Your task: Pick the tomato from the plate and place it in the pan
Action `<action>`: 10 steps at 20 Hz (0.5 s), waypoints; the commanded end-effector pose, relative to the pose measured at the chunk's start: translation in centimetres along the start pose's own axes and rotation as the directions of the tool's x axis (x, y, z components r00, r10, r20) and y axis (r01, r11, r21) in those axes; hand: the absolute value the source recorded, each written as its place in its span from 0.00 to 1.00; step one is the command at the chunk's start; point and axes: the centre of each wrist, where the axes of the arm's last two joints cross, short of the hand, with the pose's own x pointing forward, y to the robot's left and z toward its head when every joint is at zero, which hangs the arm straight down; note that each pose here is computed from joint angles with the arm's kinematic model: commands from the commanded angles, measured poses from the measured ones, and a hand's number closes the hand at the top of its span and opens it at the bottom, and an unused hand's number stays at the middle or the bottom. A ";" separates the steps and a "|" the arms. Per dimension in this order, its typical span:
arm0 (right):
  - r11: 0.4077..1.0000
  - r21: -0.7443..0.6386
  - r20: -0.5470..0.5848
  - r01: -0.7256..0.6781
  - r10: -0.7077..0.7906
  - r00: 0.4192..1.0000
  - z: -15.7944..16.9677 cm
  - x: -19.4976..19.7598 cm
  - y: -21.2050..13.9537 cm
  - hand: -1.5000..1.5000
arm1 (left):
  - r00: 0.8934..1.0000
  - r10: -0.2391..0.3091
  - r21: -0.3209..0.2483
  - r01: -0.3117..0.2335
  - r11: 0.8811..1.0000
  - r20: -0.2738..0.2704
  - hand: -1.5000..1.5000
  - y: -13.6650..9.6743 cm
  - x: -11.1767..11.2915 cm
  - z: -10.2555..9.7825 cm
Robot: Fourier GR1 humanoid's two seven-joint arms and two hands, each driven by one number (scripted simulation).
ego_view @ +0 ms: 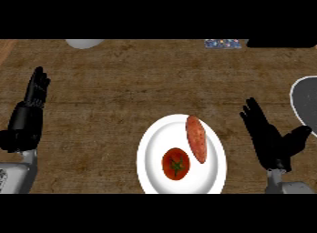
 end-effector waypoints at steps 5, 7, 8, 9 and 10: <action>0.985 0.169 0.394 0.027 -0.092 0.914 2.3 3.4 6.5 1.00 | 0.844 0.272 0.138 -0.234 0.962 -0.462 0.50 -3.3 -5.5 6.4; 0.923 0.176 0.546 -0.341 0.197 0.814 2.3 4.4 6.0 1.00 | 0.780 0.314 0.122 -0.296 0.947 -0.541 0.50 -4.8 -6.2 7.9; 0.977 -0.066 0.527 -0.205 0.208 0.824 3.9 2.3 5.2 1.00 | 0.757 0.334 0.179 -0.282 0.942 -0.562 0.50 -4.0 -6.7 8.7; 0.971 -0.152 0.539 -0.187 0.240 0.807 4.6 1.2 5.5 1.00 | 0.752 0.339 0.187 -0.284 0.940 -0.565 0.50 -3.7 -6.8 8.7; 0.958 -0.149 0.608 -0.245 0.284 0.742 5.2 1.0 6.3 0.00 | 0.748 0.344 0.191 -0.286 0.939 -0.568 0.50 -4.2 -6.8 8.8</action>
